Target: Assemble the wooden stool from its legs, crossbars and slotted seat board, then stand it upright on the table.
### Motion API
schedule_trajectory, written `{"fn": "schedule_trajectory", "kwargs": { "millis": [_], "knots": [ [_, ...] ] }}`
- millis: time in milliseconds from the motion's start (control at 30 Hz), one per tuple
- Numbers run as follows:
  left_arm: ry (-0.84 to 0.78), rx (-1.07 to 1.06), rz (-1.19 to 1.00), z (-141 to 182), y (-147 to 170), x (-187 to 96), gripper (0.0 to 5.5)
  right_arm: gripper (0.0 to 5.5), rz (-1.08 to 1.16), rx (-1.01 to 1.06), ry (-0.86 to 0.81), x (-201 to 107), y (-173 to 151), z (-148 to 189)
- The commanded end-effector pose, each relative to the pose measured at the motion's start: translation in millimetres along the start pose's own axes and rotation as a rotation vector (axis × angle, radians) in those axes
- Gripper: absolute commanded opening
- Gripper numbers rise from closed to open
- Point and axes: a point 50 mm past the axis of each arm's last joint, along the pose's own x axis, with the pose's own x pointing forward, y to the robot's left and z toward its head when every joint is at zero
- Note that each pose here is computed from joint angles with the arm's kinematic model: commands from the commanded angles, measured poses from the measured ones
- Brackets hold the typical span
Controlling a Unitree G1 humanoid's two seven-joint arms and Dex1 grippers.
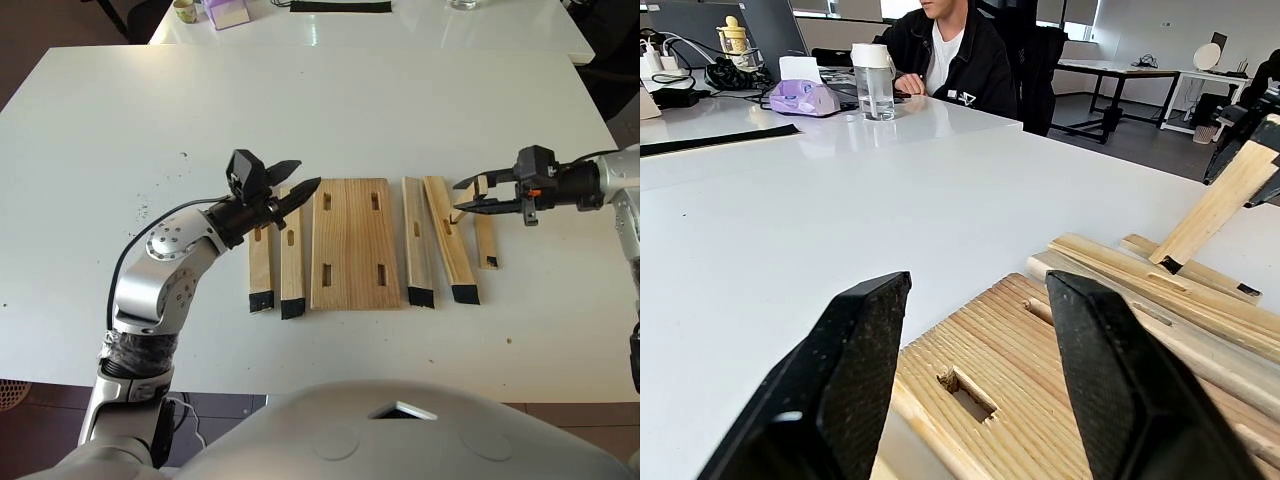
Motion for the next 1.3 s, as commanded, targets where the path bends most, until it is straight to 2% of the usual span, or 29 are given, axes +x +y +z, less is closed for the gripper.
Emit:
{"fn": "schedule_trajectory", "kwargs": {
  "millis": [33,633,867,1067,1300],
  "knots": [
    [0.004,0.009,-0.015,-0.2,-4.9,-0.2,2.53,1.3,0.008,-0.016,0.013,-2.4,2.6,-2.1],
    [0.018,0.02,-0.048,-2.4,-13.0,2.6,2.53,1.3,0.016,-0.01,-0.015,8.2,15.3,-16.0],
    [0.034,0.02,-0.057,-4.8,-15.3,2.7,2.53,1.3,0.12,0.195,0.05,8.1,40.4,-41.8],
    [0.069,0.027,-0.084,-8.0,-15.9,5.6,2.53,1.3,0.115,0.366,0.103,25.5,46.0,-78.8],
    [0.086,0.037,-0.121,-6.6,-16.8,7.7,2.53,1.3,0.153,0.422,0.179,29.3,70.5,-110.1]
  ]
}}
